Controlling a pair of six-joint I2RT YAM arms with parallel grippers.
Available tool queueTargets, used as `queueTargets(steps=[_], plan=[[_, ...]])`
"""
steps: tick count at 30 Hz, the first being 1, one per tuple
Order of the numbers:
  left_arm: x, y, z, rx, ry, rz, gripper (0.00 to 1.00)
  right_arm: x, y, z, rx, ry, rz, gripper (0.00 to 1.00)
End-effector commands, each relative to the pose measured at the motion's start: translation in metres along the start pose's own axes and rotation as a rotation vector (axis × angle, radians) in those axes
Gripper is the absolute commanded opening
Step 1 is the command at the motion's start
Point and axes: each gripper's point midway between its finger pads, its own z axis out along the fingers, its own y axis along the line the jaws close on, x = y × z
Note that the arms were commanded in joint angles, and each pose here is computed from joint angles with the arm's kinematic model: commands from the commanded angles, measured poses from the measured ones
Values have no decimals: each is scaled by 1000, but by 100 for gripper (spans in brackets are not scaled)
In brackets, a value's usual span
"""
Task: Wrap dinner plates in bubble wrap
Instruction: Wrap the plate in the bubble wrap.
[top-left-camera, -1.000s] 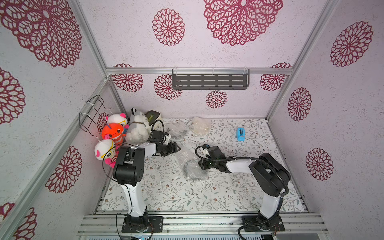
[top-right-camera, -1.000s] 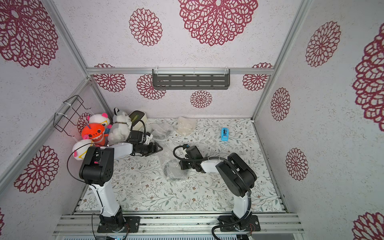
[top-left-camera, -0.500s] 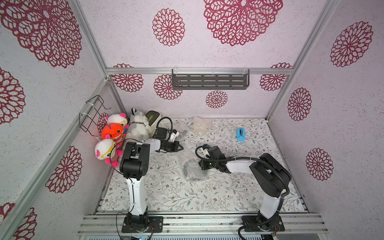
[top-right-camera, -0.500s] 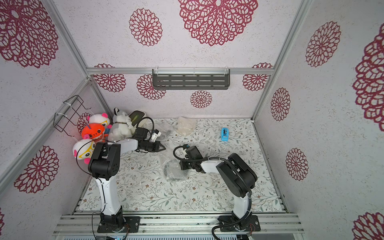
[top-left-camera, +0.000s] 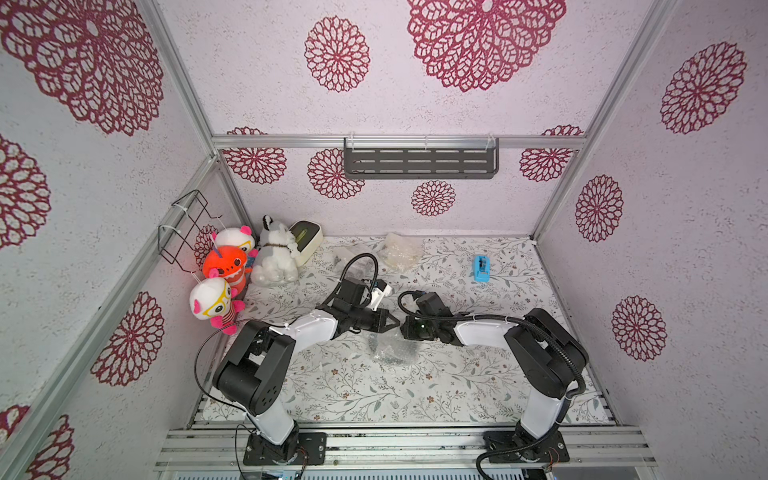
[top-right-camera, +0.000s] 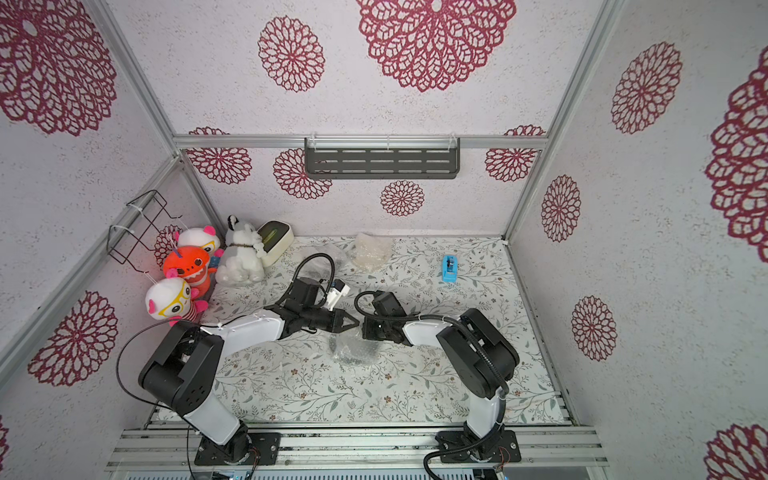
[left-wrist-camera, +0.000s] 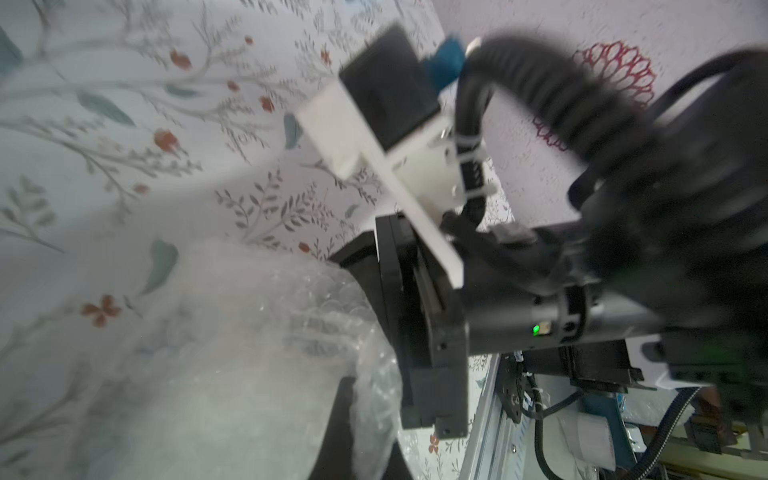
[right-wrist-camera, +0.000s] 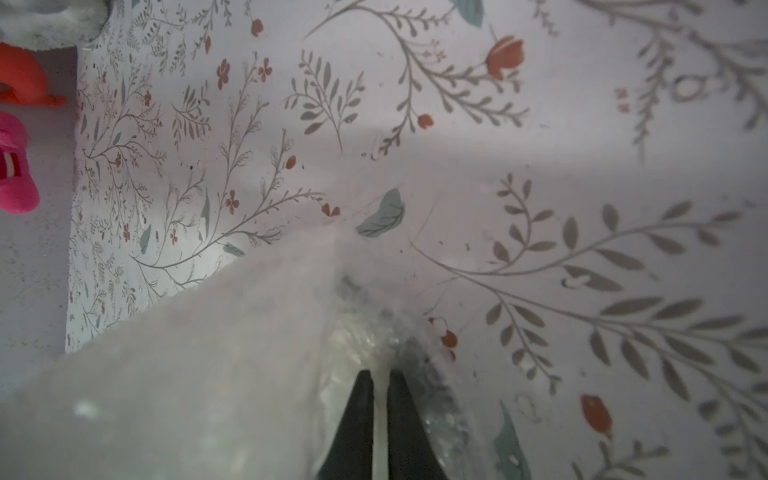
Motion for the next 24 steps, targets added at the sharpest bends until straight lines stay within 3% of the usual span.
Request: queueTargets(steps=[1, 4, 7, 10, 13, 16, 18, 21, 24], plan=[[39, -10, 22, -9, 110, 47, 2, 12, -20, -10, 88, -3, 113, 12], [79, 2, 34, -66, 228, 68, 6, 4, -21, -18, 86, -68, 155, 13], [95, 17, 40, -89, 262, 42, 6, -7, -20, -25, 68, -147, 204, 14], [96, 24, 45, -106, 261, 37, 6, -26, -8, -40, 0, -245, 189, 26], [91, 24, 47, -104, 254, 43, 6, -45, -10, -73, -11, -292, 86, 38], [89, 24, 47, -100, 255, 47, 6, -26, -41, -100, 88, -198, -59, 38], [86, 26, 46, -98, 249, 44, 7, 14, -59, -107, 129, -61, -165, 28], [74, 27, 42, -87, 224, 44, 9, 69, -55, -104, 40, 111, -206, 19], [60, 24, 43, -70, 213, 78, 10, 94, -39, -92, -40, 179, -228, 16]])
